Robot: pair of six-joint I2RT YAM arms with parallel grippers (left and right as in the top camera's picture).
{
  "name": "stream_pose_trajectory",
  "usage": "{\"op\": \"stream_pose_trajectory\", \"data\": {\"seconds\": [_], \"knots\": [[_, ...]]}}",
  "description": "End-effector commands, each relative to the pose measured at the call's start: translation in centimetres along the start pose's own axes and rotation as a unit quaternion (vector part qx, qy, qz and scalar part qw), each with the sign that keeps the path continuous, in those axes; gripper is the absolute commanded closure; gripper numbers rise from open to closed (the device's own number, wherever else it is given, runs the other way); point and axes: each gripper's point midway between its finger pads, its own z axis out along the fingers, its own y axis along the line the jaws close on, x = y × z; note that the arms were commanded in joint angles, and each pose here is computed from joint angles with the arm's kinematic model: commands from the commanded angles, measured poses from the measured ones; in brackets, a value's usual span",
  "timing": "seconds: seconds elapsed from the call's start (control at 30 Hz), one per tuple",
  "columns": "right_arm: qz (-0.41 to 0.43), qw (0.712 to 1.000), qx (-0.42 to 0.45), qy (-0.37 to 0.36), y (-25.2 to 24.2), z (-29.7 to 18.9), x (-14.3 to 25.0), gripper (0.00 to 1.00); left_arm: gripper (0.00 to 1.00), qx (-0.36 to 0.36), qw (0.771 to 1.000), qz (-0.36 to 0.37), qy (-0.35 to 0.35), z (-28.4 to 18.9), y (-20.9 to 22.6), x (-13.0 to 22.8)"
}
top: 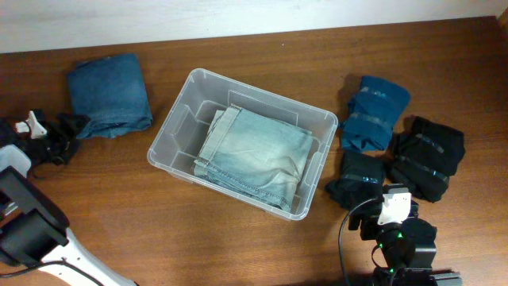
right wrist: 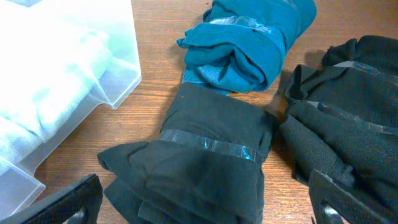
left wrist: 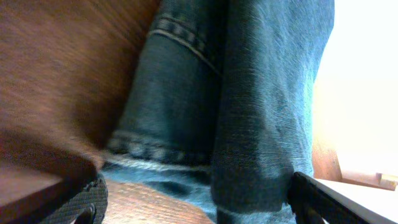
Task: Pack container
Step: 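Release the jeans and move the left gripper to the dark-blue jeans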
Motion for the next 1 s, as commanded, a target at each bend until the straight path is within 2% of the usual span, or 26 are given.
{"op": "stream_pose_trajectory", "data": {"seconds": [0.0,0.3,0.43,0.47,0.67,0.73,0.8,0.87,0.97], "knots": [[-0.002,1.0,-0.002,-0.001,0.0,0.0,0.1,0.02,0.05,-0.052,0.998,-0.02,-0.01,-0.3,3.4,-0.2],[-0.002,1.0,-0.002,-0.002,0.0,0.0,0.1,0.02,0.02,-0.037,0.999,0.032,-0.006,2.7,0.6,0.0],[-0.002,1.0,-0.002,-0.002,0.0,0.0,0.1,0.02,0.04,-0.063,0.997,0.043,-0.003,3.7,0.6,0.4],[-0.002,1.0,-0.001,-0.002,0.0,0.0,0.1,0.01,0.08,-0.069,0.997,0.045,-0.003,3.9,0.6,0.5],[-0.002,1.0,-0.002,-0.002,0.0,0.0,0.1,0.02,0.5,-0.094,0.995,0.044,-0.002,4.0,1.3,0.7],[-0.002,1.0,-0.002,-0.002,0.0,0.0,0.1,0.02,0.64,-0.094,0.995,0.044,-0.002,4.0,1.3,0.7],[-0.002,1.0,-0.002,-0.002,0.0,0.0,0.1,0.01,0.83,-0.094,0.995,0.044,-0.002,4.0,1.3,0.7],[-0.002,1.0,-0.002,-0.002,0.0,0.0,0.1,0.02,0.92,-0.093,0.995,0.046,-0.002,4.0,1.2,0.7],[-0.002,1.0,-0.001,-0.002,0.0,0.0,0.1,0.01,0.96,-0.068,0.995,0.07,0.013,3.9,0.5,1.3]]}}
